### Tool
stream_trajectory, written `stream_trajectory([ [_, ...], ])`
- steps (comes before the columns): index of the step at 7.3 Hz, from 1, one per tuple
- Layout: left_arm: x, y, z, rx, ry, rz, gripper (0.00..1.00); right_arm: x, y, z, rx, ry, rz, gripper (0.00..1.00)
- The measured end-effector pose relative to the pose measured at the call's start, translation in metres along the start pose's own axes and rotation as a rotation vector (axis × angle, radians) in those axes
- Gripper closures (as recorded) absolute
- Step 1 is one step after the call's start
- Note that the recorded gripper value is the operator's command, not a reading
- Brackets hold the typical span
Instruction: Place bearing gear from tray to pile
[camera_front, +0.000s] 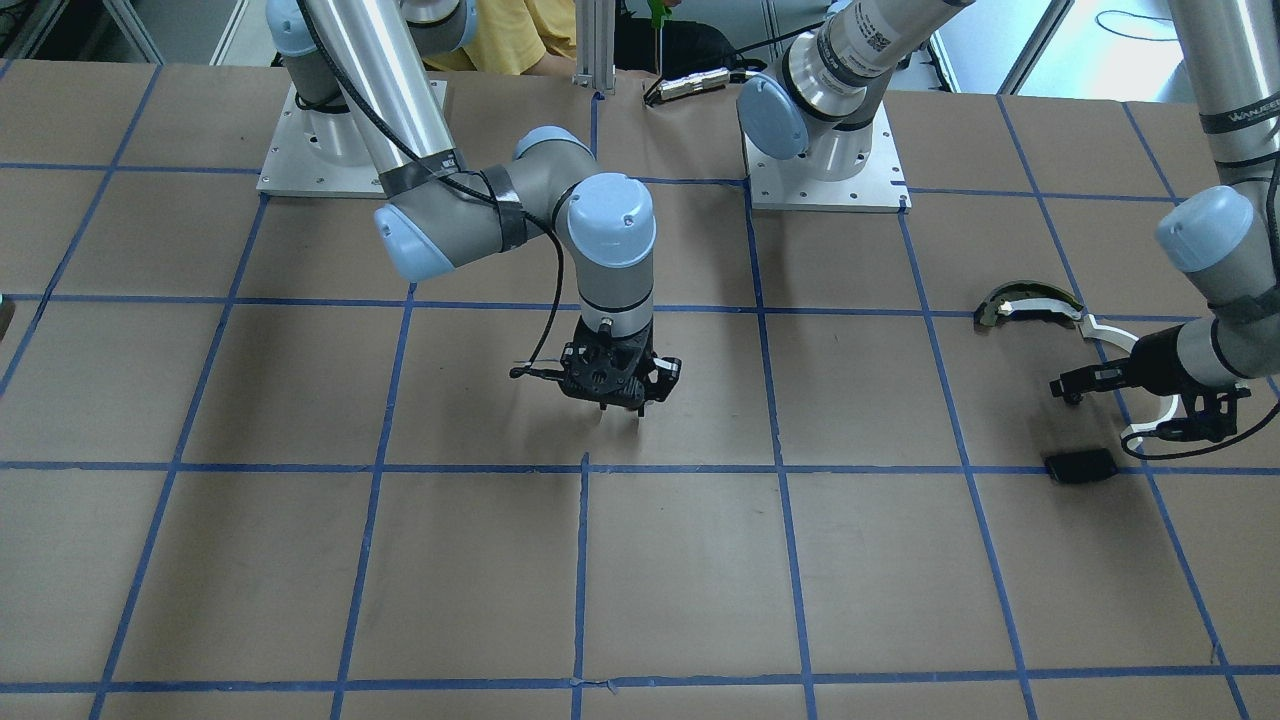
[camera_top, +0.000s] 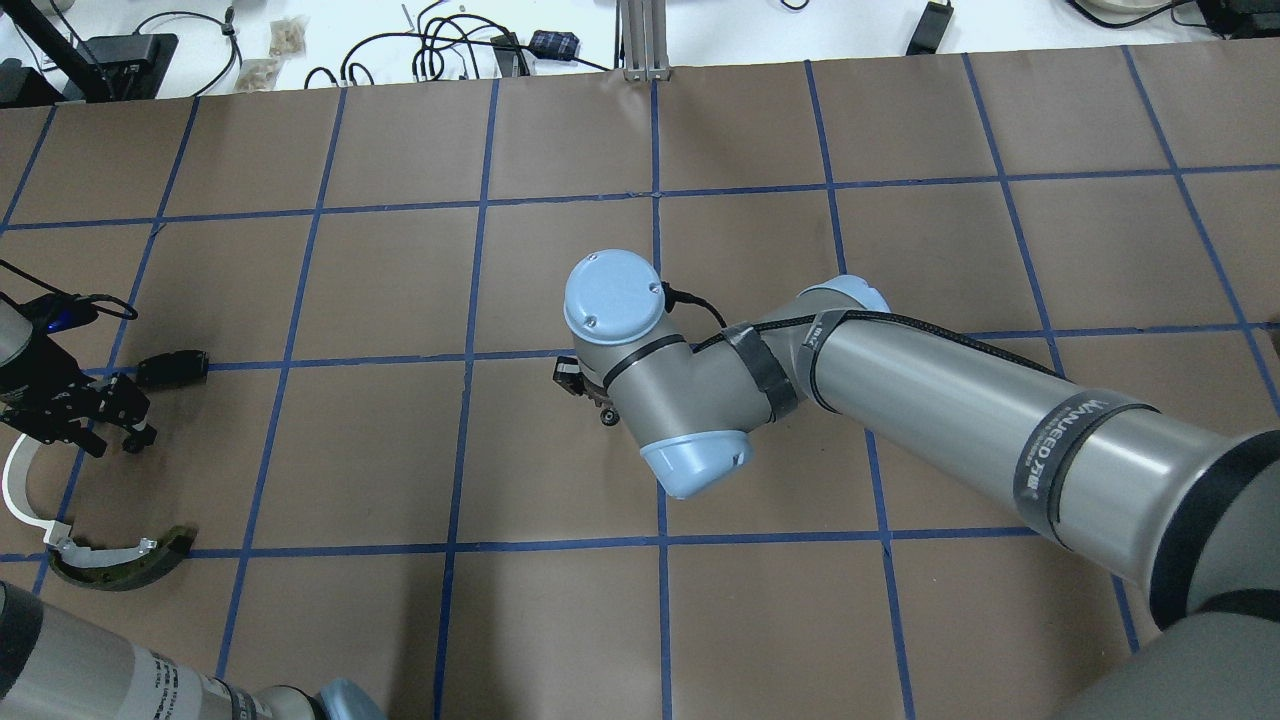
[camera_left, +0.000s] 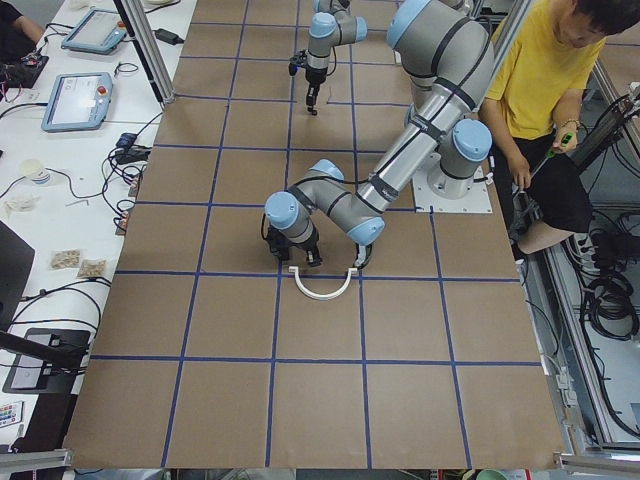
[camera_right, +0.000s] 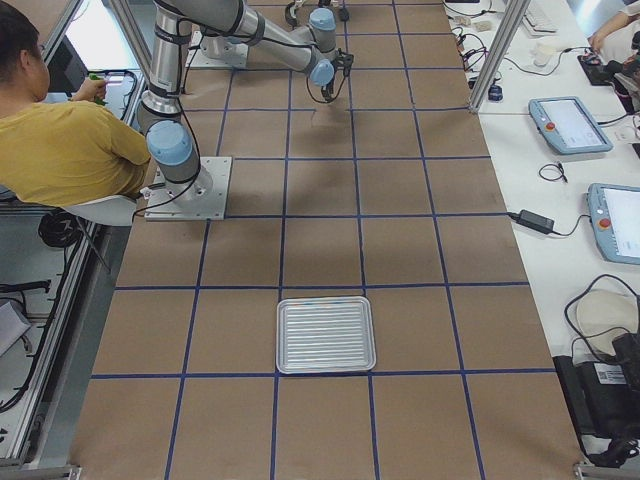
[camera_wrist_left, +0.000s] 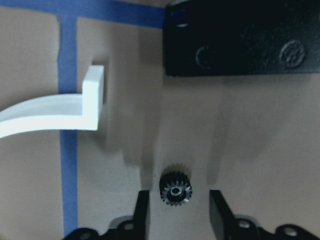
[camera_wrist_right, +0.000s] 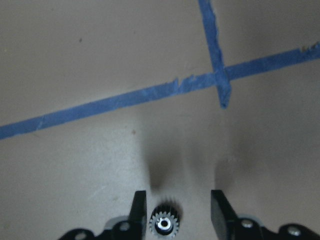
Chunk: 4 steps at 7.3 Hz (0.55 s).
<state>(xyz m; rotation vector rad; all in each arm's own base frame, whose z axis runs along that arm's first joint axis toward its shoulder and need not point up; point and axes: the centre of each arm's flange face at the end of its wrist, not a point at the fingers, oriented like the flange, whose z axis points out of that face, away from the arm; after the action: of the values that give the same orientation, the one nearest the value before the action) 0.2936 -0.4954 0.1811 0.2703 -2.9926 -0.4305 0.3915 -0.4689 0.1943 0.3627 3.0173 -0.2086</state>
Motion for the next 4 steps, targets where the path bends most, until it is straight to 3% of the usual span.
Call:
stream_trajectory([
  [2, 0.046, -0.01, -0.037, 0.044, -0.051, -0.011, 0.0, 0.052, -0.056, -0.034, 0.052, -0.005, -0.04, 0.0],
  [4, 0.15, -0.028, -0.087, 0.135, -0.124, 0.038, 0.0, 0.125, -0.103, -0.103, 0.052, 0.043, -0.111, 0.0],
])
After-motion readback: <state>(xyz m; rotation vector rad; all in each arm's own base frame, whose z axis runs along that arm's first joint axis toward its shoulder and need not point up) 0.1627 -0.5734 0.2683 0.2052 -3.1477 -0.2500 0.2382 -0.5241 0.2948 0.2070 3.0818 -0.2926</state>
